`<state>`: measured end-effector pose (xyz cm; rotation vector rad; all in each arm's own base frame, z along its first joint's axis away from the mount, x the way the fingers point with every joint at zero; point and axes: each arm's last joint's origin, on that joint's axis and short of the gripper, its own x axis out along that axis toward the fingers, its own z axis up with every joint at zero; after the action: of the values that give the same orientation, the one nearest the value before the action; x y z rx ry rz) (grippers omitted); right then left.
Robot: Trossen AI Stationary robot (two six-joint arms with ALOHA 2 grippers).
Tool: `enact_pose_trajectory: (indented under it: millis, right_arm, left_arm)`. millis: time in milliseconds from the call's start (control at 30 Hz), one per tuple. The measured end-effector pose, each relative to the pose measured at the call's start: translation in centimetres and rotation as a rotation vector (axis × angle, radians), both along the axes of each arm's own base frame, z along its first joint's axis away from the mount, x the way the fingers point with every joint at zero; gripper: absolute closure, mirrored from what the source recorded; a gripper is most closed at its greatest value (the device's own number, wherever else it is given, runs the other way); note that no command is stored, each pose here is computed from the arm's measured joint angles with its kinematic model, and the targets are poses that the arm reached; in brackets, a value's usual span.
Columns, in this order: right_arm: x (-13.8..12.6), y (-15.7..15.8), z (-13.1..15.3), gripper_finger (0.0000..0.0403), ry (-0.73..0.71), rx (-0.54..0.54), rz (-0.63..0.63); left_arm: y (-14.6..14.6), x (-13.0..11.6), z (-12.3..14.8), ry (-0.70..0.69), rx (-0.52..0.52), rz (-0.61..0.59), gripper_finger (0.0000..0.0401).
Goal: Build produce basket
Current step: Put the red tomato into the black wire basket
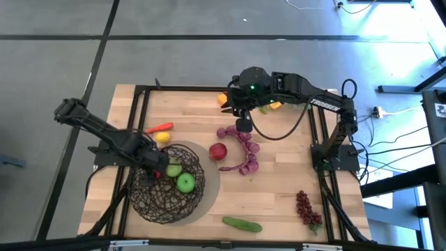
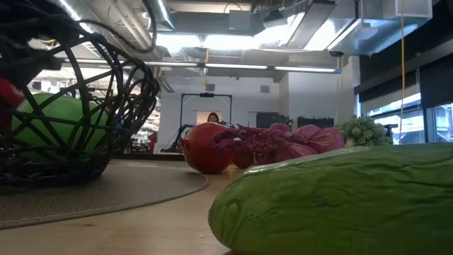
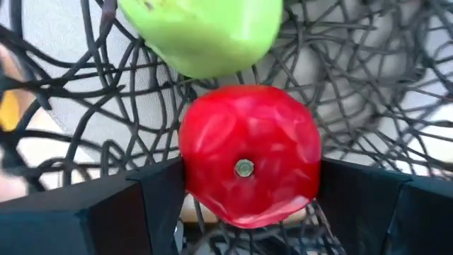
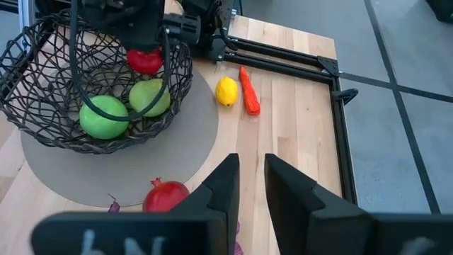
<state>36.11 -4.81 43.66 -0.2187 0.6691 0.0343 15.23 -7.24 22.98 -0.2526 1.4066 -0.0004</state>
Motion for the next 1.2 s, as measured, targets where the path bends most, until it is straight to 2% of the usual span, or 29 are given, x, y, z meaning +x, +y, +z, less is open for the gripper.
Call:
enact_pose_trajectory:
  millis: [333,700,867,1000,1100,1200]
  right_arm:
    - [0.0,0.0,-0.1,0.0338,0.006,0.007,-0.002]
    - [0.0,0.0,-0.1,0.0338,0.005,0.011,-0.001]
    - [-0.2,0.5,-0.3,0.0338,0.017,0.083,0.166]
    - [-0.1,0.7,-0.2,0.0338,0.008,0.083,0.212]
    - [-0.1,0.8,-0.2,0.0338,0.004,0.075,0.243]
    - [-0.2,1.1,-0.2,0.0338,-0.002,0.12,0.302]
  left_arm:
    - [0.0,0.1,-2.0,0.059,0.057,0.026,0.014]
    - [-0.4,1.1,-2.3,-0.012,0.06,0.025,0.0137]
    - [-0.4,1.1,-2.3,-0.011,0.06,0.026,0.0136]
    - [-0.4,1.1,-2.3,-0.011,0.061,0.033,0.0136]
    - [-0.3,1.2,-2.3,-0.019,0.079,0.103,0.0136]
    - [-0.1,1.2,-2.3,-0.038,0.114,0.15,0.0136]
